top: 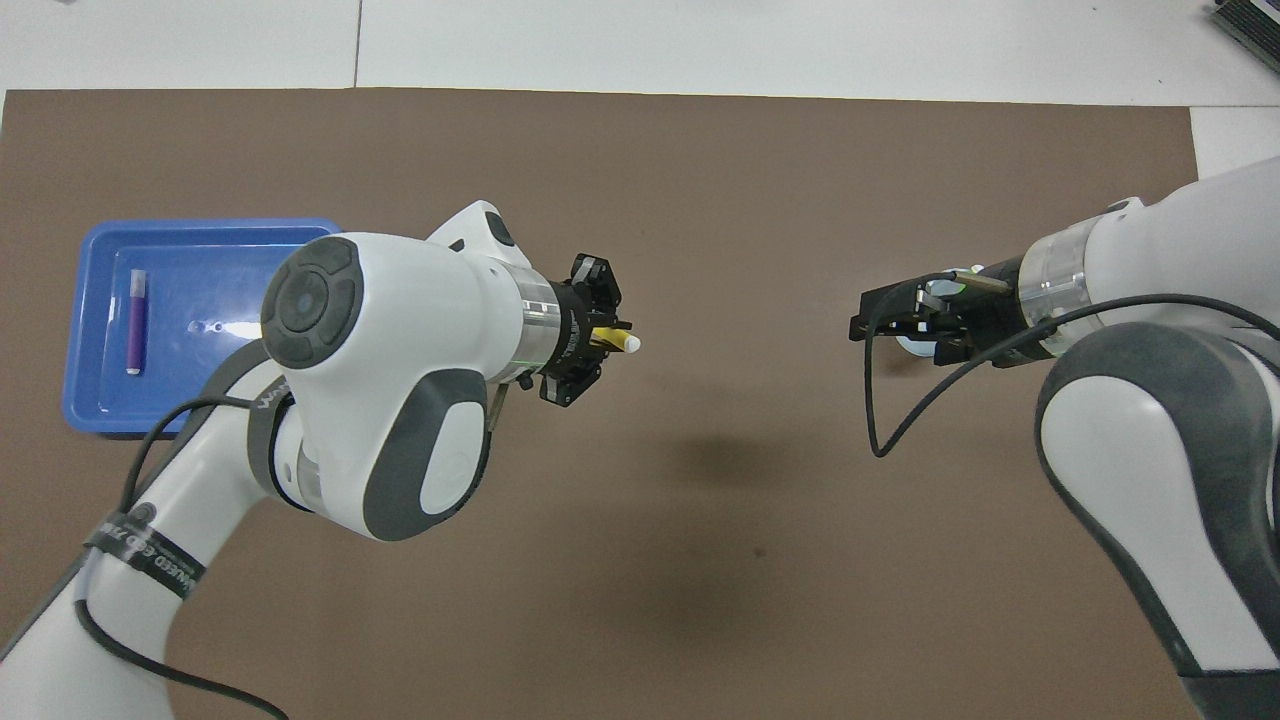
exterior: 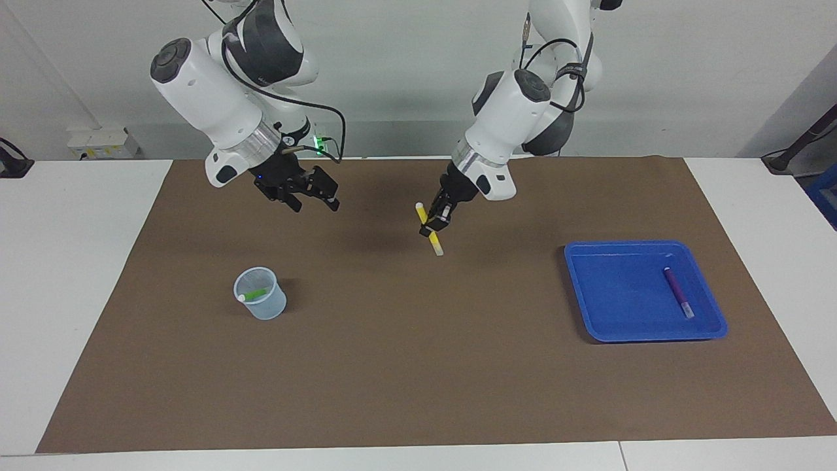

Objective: Right arm passes pens to left for tray arrangement
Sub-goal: 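Lower the yellow pen into the blue tray while the right gripper returns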

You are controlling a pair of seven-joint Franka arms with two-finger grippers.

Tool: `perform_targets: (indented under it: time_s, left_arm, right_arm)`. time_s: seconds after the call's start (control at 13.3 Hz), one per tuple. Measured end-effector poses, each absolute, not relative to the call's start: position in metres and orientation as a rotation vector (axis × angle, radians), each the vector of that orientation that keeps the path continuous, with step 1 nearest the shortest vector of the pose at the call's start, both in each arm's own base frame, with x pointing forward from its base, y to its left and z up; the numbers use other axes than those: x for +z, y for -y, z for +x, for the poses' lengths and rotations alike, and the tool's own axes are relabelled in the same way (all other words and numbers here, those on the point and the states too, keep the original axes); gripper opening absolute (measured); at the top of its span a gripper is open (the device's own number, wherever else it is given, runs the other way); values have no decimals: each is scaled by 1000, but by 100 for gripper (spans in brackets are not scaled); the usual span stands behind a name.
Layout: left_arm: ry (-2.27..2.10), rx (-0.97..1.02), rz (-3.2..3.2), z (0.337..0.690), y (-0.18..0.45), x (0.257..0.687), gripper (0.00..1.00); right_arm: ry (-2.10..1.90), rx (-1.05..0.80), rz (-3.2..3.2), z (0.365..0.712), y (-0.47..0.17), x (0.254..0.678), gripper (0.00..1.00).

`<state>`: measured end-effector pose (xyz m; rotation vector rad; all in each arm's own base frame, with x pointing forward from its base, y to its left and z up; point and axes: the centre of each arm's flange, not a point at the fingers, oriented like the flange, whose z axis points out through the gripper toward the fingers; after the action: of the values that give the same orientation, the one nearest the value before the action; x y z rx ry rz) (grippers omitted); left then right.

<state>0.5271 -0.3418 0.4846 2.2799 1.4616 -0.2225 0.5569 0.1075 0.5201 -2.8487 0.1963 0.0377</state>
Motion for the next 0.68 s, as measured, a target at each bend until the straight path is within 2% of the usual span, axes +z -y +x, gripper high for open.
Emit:
perform_targets:
  time_s: [0.3,0.68]
  left_arm:
    - [-1307,-148,2513,556,265,475,19]
    - [-983,-84,2775,587,140,468,19]
  right_arm:
    - [234,1,-2971,566,-24,487,100]
    - [348,-16,-3011,597,-11,421,98]
